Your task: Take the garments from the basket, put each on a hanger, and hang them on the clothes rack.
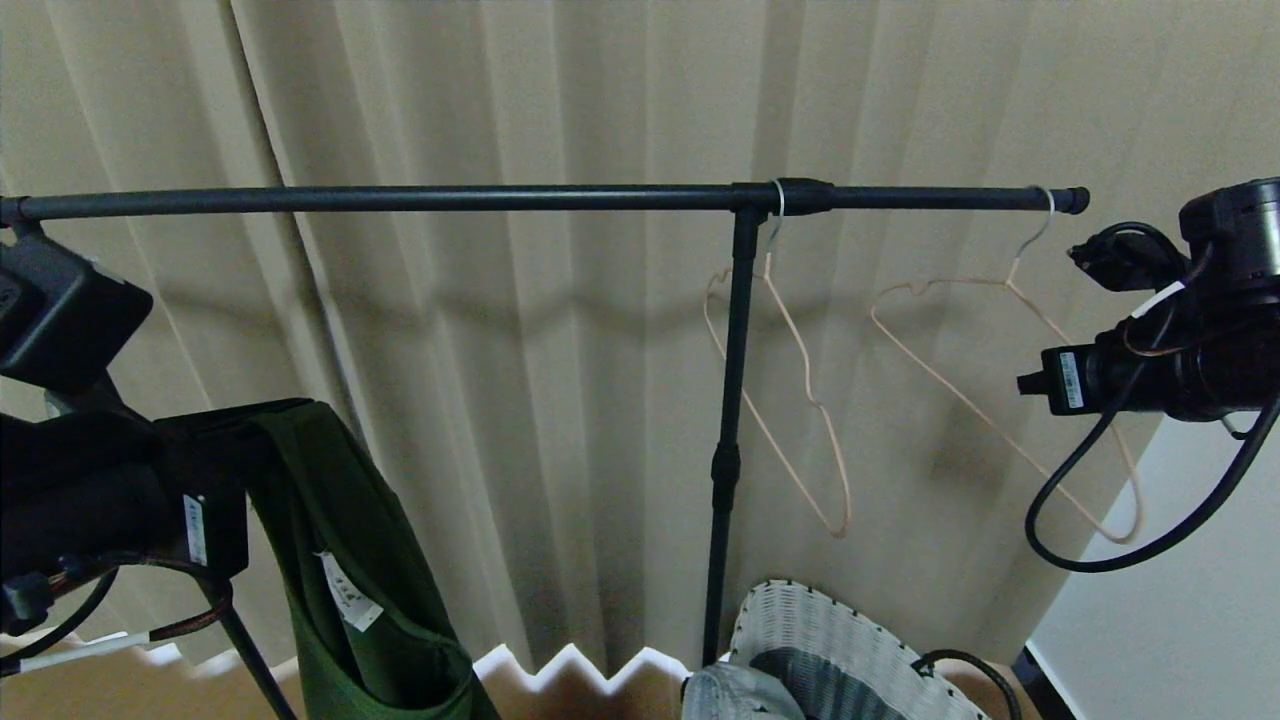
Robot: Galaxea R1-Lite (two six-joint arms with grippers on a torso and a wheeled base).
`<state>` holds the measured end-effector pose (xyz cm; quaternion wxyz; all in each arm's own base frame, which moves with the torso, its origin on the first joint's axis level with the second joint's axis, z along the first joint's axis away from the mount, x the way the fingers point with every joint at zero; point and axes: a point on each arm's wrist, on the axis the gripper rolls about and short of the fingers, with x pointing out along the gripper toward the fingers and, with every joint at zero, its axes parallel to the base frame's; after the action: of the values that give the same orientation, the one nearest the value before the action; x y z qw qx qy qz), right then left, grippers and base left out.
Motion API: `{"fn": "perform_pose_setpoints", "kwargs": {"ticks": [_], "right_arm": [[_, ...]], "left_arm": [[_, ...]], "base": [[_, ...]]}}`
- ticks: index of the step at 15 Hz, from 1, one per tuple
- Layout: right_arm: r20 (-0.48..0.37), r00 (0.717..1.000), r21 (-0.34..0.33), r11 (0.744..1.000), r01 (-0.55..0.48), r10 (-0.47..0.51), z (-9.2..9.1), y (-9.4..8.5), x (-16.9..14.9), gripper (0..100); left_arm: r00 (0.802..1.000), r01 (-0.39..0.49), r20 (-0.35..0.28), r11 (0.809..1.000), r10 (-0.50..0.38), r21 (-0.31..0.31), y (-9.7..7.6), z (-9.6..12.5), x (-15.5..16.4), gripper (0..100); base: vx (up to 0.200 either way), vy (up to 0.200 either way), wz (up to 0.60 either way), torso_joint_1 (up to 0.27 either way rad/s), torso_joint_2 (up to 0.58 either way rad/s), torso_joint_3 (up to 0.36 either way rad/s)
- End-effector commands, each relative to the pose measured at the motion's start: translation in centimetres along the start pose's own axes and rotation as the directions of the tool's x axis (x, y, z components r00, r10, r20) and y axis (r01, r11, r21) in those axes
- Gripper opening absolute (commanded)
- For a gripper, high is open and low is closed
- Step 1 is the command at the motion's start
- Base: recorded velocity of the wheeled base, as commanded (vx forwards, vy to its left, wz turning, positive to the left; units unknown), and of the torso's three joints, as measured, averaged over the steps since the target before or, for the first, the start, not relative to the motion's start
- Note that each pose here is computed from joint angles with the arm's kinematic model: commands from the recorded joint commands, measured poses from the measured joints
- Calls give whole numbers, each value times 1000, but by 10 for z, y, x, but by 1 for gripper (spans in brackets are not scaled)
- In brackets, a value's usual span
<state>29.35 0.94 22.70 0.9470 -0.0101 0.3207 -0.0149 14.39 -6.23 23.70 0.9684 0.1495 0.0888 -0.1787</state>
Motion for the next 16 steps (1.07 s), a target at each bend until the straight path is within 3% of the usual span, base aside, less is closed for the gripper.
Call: {"fn": "perform_pose_setpoints", "kwargs": {"ticks": [1,6,11,16], "right_arm": [[8,1000,0,1000,0,0,1,0,-3,0],[27,1000,1,1000,3,-3,1,-1,-9,0],[124,992,9,1000,1,-2,6,-2,-37,0],[146,989,-5,1000,-6,7,-19,-2,-71,0]], "left_arm": [[1000,0,-4,1000,0,0,0,-1,1,0],[1000,2,-8,1000,-2,1,0,-1,2,0],[1000,5,-21,1000,-5,4,-2,-6,2,0],[1000,4,-23,1000,-4,5,-2,-6,2,0]], "base": [[0,0,0,0,0,0],[0,0,0,0,0,0],[0,0,0,0,0,0],[0,0,0,0,0,0]]}}
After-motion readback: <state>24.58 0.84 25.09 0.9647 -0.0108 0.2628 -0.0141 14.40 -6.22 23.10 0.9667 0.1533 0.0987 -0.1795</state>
